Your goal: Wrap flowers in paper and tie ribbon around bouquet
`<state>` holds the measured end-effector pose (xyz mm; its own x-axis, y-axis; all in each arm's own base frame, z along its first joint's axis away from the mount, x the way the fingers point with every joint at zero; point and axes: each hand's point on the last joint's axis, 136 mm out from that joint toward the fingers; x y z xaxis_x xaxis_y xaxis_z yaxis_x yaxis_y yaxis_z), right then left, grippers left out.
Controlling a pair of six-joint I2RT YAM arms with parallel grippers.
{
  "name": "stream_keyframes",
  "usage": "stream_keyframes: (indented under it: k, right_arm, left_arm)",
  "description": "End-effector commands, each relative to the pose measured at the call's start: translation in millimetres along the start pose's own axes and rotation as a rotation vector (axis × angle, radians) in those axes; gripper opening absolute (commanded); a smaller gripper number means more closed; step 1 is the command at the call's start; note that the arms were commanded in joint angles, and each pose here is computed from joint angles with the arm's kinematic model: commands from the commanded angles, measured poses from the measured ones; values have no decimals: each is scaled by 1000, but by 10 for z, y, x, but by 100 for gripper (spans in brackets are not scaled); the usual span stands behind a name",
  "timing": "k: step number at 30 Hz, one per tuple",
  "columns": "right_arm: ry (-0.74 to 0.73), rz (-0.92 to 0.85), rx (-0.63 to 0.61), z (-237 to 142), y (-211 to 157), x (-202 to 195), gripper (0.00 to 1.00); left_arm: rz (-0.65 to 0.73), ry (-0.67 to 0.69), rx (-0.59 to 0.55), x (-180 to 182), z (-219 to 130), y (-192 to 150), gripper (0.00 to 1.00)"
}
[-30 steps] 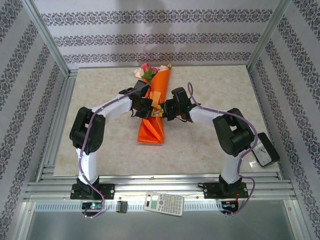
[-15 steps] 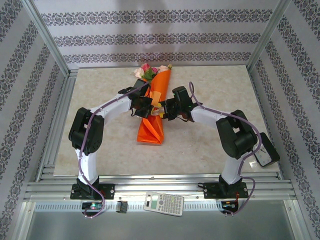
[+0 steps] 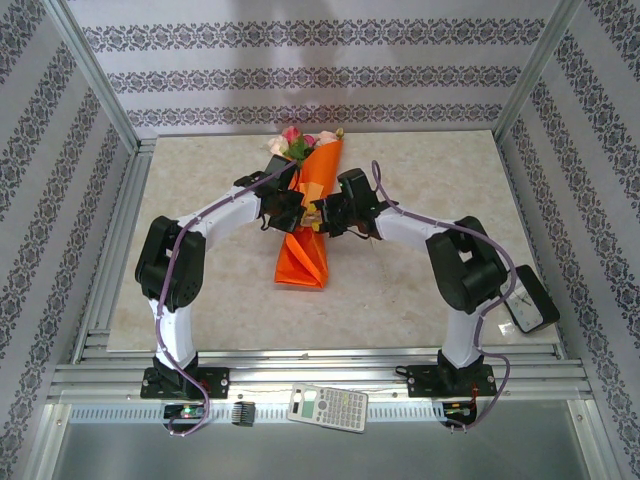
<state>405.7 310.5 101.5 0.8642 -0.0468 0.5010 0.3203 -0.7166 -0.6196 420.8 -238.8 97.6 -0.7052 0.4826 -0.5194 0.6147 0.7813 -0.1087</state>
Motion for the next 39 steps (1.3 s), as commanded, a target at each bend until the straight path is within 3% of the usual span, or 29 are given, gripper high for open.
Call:
stream_keyframes:
  k: [1,3,7,12,14,21,25,29,34,39]
  right_arm:
    - [3,15,0,59,-10,54,28]
    - [10,21,-13,67,20,59,21]
    - [6,28,-14,122,49,70,18]
    - [21,30,-23,63,51,93,32]
    - [24,35,-24,39,59,91,31]
    - [37,56,-23,136,121,137,2]
    - [53,47,-36,136,134,196,0]
    - [76,35,-26,148,128,243,0]
    - [106,12,-11,143,97,262,0]
    - [116,5,-3,126,61,248,0]
  left_arm:
    - [-55,-37,-70,-106,-218,118,0]
    - [-46,-46,-67,-132,-213,111,0]
    - [-34,-72,-84,-174,-243,144,0]
    - [-15,-83,-66,-212,-228,125,0]
    - [-19,-91,-59,-210,-207,111,0]
    - [-5,-100,-60,-217,-238,106,0]
    - [-8,-109,-55,-214,-266,90,0]
    - [-69,-111,-29,-145,-282,54,31]
    - [-174,-140,-8,-114,-212,67,42]
    - [-226,-171,-6,-187,-148,123,45]
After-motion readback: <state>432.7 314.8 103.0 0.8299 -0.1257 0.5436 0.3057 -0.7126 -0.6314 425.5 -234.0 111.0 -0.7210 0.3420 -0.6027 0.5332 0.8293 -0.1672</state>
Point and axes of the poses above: each hand's point on the last joint's axis, 136 mm out from that joint toward the fingers, its own z axis out along the fingers, its own x axis along the line the jaws close on, y = z × x, and after that the axes turned 13 degrees about z, right-handed
